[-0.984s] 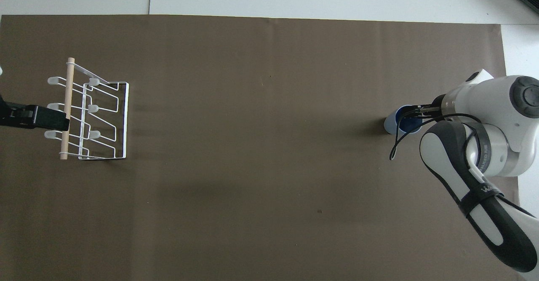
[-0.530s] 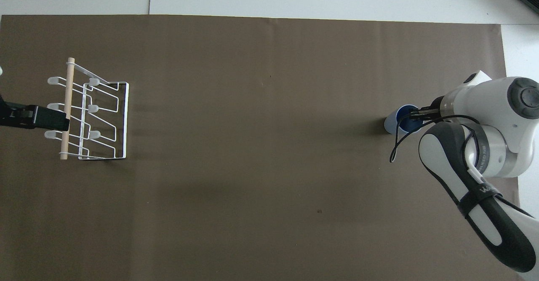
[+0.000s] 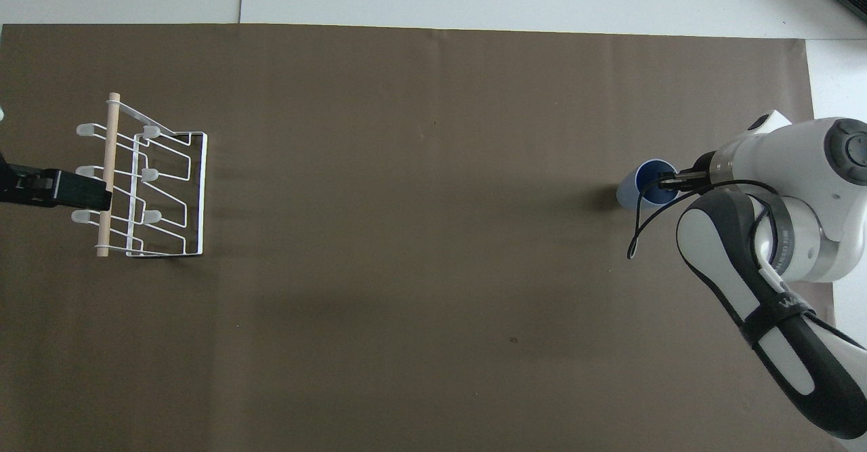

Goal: Hang cup on cup holder
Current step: 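Close the right gripper on the blue cup's rim, then lift the cup with the right gripper while the left gripper rises, then carry the cup toward the left gripper while the left gripper approaches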

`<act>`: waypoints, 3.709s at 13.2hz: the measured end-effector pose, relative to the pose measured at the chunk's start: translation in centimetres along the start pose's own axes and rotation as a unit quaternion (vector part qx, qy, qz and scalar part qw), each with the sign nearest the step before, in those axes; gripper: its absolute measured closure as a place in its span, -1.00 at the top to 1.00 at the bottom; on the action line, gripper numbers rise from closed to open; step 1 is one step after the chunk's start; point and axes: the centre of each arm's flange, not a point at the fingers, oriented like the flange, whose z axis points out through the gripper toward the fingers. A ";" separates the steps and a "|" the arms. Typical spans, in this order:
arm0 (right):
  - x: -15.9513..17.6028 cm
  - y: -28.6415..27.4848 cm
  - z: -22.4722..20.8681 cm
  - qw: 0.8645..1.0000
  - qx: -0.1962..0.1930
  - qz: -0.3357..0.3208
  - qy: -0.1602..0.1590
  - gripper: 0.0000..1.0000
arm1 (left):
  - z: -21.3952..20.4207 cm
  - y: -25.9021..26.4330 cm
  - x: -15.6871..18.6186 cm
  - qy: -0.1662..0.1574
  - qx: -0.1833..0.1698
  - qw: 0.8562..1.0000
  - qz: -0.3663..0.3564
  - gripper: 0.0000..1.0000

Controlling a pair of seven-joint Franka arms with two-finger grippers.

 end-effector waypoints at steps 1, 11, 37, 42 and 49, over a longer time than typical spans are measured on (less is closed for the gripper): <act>0.4 -0.2 -1.3 1.000 0.005 0.002 0.001 -0.89 | 0.0 0.0 0.0 0.000 0.000 1.000 0.000 1.00; 1.6 -5.4 -10.5 0.960 0.271 0.072 -0.001 -0.89 | 0.0 0.0 0.0 0.000 0.000 1.000 0.000 1.00; -0.9 -24.4 -13.3 0.750 0.628 0.185 -0.090 -0.89 | -3.8 12.8 2.1 -0.102 -0.372 0.771 -0.507 1.00; -1.2 -25.1 -13.3 0.746 0.626 0.200 -0.108 -0.89 | -3.5 17.9 2.2 -0.123 -0.389 0.688 -0.601 1.00; -1.4 -25.6 -13.1 0.746 0.625 0.200 -0.113 -0.89 | -0.8 21.6 0.4 -0.142 -0.377 0.647 -0.648 1.00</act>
